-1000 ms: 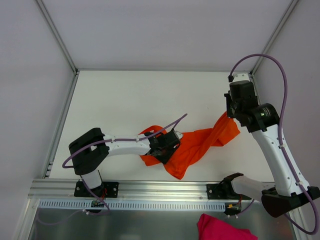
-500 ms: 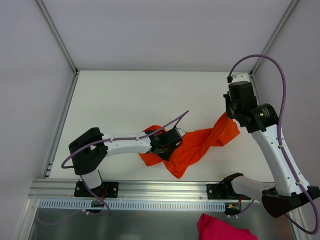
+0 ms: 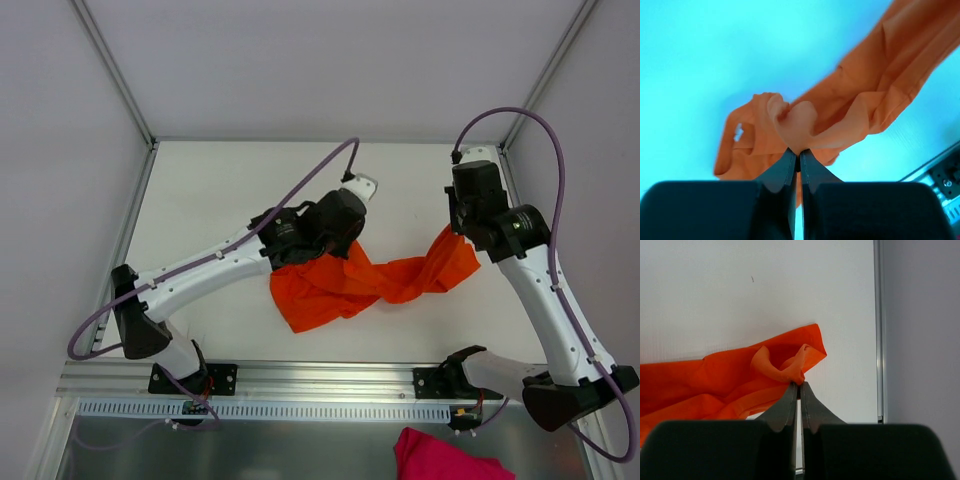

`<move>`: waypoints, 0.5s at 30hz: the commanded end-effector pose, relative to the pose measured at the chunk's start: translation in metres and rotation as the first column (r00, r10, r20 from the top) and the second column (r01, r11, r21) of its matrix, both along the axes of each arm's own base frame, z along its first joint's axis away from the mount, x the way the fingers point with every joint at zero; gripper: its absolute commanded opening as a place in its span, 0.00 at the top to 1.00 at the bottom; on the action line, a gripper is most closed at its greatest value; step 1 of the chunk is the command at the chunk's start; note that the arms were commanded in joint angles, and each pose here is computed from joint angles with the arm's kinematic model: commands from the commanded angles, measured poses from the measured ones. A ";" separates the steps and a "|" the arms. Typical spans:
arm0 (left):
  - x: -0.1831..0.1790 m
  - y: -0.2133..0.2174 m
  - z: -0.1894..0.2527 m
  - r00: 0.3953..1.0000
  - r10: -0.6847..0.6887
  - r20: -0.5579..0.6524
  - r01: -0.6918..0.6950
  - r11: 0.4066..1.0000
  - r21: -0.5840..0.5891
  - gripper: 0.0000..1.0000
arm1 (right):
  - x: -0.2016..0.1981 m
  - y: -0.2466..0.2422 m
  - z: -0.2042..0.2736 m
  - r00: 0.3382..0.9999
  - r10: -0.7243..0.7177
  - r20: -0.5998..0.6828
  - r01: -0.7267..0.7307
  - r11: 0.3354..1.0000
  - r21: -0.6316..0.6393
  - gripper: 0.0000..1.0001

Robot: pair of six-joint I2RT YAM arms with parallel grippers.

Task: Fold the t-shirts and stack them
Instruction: Flatten out the tshirt

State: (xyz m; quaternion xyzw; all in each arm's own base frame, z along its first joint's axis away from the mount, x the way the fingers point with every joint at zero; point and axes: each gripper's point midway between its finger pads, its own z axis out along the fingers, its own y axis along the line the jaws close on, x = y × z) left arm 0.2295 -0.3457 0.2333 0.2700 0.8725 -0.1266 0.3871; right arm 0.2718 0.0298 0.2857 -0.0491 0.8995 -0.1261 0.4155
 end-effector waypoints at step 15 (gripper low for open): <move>0.143 0.132 0.151 0.821 0.462 0.335 -0.454 0.885 -0.106 1.00 | 0.124 -0.034 0.124 0.903 -0.210 0.375 0.293 0.938 -0.182 0.99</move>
